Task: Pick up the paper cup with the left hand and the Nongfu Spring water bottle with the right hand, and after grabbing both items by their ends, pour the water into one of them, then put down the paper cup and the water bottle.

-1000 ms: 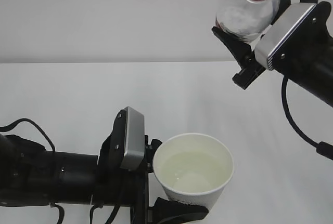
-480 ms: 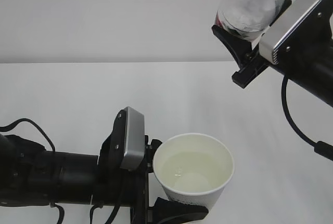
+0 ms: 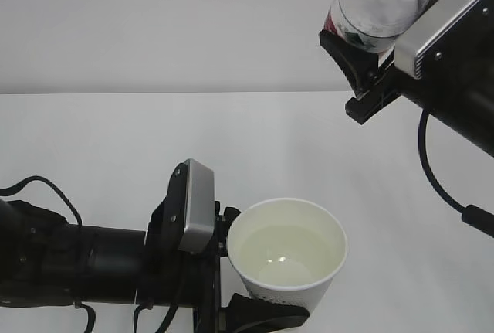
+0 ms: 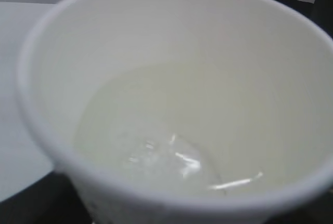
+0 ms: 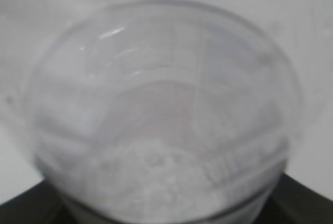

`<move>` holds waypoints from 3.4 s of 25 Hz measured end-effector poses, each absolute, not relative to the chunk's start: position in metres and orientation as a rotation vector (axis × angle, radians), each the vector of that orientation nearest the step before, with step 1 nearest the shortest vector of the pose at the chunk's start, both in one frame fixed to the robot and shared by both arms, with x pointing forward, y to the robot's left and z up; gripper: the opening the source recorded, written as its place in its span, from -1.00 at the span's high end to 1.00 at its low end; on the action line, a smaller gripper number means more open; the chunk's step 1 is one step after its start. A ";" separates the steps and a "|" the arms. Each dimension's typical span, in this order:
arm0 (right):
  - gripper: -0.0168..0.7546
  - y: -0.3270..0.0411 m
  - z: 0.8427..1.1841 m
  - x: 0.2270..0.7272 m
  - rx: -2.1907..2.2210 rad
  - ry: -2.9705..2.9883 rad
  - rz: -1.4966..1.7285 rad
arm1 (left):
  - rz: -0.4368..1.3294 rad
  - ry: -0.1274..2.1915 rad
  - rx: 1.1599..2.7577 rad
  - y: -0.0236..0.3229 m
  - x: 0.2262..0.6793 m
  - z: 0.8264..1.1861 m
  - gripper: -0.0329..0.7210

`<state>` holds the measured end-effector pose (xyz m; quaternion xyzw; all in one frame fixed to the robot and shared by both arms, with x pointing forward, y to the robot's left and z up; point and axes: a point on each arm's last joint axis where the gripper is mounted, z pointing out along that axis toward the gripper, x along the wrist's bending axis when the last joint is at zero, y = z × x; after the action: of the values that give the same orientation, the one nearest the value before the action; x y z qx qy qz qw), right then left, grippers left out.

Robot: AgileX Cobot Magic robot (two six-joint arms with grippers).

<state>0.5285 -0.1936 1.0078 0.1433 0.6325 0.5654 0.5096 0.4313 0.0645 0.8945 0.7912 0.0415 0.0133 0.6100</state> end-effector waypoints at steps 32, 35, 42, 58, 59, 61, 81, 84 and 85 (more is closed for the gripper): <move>-0.29 -0.201 1.002 0.534 0.658 1.531 1.443 | 0.028 0.099 1.826 0.064 0.431 0.894 -0.58; -0.29 -0.204 0.998 0.536 0.715 1.551 1.410 | 0.028 0.099 1.826 0.064 0.431 0.894 -0.58; -0.29 -0.206 0.994 0.538 0.772 1.550 1.391 | 0.027 0.100 1.826 0.064 0.431 0.894 -0.58; -0.29 -0.221 0.989 0.546 0.977 1.428 1.325 | 0.026 0.102 1.826 0.064 0.431 0.894 -0.58; -0.29 -0.222 0.989 0.546 0.980 1.424 1.320 | 0.026 0.102 1.826 0.064 0.431 0.894 -0.58; -0.29 -0.223 0.989 0.546 0.991 1.414 1.313 | 0.026 0.102 1.826 0.064 0.431 0.894 -0.58; -0.29 -0.225 0.983 0.542 1.025 1.420 1.295 | 0.026 0.102 1.826 0.064 0.431 0.894 -0.58; -0.29 -0.229 0.983 0.543 1.067 1.387 1.287 | 0.026 0.102 1.826 0.064 0.431 0.894 -0.58; -0.29 -0.230 0.983 0.543 1.086 1.372 1.283 | 0.026 0.102 1.826 0.064 0.431 0.894 -0.58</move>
<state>0.5431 -0.2301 0.9828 0.4427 0.5591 0.5228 0.4670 0.4313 0.0645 0.8945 0.7910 0.0443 0.0112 0.6101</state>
